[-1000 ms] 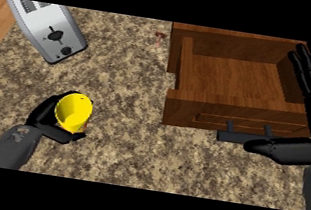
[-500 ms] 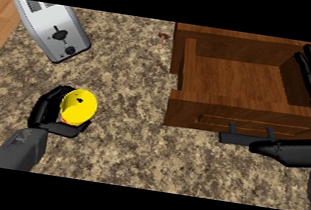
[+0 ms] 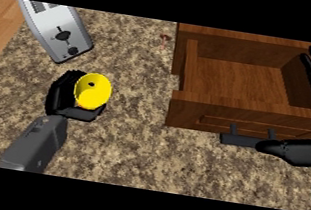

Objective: Pick up the cup, place it into the drawer and close the drawer

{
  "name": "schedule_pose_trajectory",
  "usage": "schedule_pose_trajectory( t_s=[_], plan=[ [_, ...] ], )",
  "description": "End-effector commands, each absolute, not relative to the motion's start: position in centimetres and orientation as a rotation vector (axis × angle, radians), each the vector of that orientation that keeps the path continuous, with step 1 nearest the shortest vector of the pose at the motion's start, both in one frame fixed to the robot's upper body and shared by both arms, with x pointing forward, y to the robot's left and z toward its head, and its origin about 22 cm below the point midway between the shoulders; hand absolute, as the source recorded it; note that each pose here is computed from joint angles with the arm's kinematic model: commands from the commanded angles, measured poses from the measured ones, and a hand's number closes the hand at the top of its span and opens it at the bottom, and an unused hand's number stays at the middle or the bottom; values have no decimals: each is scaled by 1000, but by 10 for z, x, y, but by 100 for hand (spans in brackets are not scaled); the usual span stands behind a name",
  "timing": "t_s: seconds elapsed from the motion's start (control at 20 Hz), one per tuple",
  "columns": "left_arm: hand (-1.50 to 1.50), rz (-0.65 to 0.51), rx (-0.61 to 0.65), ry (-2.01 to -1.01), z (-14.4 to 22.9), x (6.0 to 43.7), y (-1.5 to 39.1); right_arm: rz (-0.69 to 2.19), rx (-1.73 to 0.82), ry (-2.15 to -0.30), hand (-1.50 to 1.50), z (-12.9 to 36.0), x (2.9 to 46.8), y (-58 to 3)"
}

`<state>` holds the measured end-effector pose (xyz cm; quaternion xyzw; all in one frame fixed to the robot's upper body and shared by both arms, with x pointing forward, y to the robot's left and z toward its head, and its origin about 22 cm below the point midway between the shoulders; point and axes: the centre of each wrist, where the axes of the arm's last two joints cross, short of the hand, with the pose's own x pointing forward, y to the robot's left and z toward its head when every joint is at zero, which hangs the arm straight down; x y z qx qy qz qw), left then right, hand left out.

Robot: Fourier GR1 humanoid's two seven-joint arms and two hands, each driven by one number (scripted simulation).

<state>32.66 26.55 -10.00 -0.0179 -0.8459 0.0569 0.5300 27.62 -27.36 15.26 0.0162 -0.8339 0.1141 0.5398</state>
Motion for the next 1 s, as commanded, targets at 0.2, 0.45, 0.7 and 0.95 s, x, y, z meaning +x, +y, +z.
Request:
schedule_pose_trajectory(
  t_s=[0.2,0.45,0.7,0.95],
  plan=[
    [150,40,-216,-2184,-6,395,198,265,27,-1985,-150,147,269,-267],
    [150,-63,-300,-2179,52,407,164,255,-20,-1973,-150,137,273,-277],
    [150,-120,-287,-2158,109,419,109,258,10,-1966,-150,139,289,-280],
    [150,-154,-223,-2163,160,430,80,241,-11,-1992,-150,143,279,-281]
  ],
)
